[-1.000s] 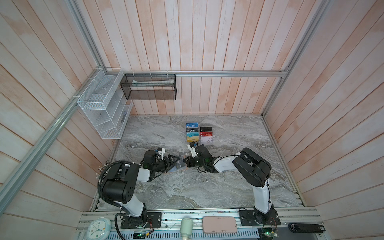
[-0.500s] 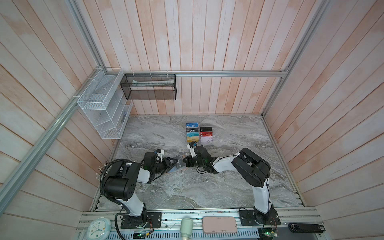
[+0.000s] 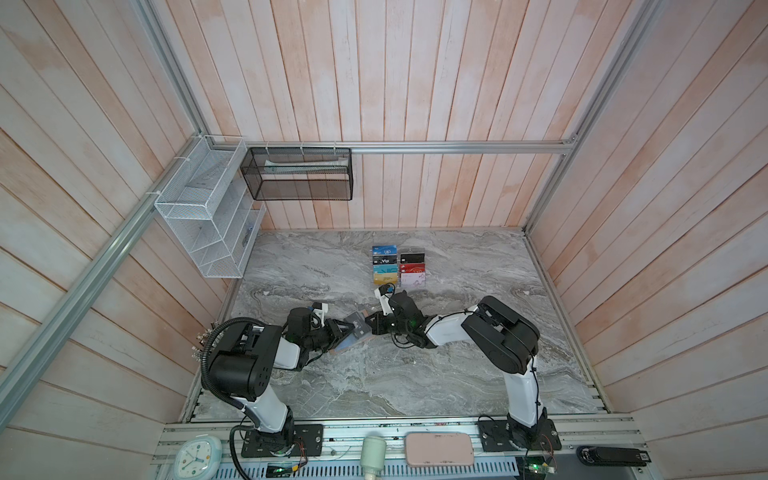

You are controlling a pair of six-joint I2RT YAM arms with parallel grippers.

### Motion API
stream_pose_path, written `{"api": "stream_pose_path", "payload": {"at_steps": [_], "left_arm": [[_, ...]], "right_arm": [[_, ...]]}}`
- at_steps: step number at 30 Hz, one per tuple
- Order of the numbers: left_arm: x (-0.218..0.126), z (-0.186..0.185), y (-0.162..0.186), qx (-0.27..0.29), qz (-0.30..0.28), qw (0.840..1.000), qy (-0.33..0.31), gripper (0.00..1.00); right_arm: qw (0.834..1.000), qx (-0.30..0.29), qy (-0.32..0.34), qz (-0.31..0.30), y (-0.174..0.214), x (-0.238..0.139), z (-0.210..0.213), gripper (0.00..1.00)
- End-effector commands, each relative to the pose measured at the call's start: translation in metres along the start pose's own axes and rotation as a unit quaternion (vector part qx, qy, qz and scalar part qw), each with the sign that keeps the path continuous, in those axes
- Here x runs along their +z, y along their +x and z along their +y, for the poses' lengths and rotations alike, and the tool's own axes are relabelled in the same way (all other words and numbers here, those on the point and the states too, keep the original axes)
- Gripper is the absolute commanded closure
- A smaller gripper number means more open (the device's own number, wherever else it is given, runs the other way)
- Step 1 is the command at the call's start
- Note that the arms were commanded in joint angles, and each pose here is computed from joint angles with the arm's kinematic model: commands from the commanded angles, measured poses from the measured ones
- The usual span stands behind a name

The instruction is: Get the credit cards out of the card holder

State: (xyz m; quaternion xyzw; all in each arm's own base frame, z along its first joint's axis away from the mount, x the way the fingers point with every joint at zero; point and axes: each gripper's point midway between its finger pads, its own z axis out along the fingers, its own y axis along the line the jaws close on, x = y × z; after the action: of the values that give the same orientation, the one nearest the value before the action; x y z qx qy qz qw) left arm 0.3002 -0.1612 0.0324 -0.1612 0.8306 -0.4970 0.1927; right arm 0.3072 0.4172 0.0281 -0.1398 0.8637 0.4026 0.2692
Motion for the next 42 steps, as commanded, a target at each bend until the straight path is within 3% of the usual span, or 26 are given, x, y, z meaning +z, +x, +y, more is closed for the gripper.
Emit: {"api": "stream_pose_path", "payload": {"at_steps": [1,42], "left_arm": [[0.0,0.002,0.014,-0.007,0.02,1.0,0.004,0.72],[-0.005,-0.022,0.002,-0.029,-0.047,0.997,0.054,0.71]], "right_arm": [[0.989,0.028,0.058,0.135,0.093,0.003,-0.038,1.0],[0.99,0.066,0.041,0.116,0.092,-0.001,-0.035,1.0]]}}
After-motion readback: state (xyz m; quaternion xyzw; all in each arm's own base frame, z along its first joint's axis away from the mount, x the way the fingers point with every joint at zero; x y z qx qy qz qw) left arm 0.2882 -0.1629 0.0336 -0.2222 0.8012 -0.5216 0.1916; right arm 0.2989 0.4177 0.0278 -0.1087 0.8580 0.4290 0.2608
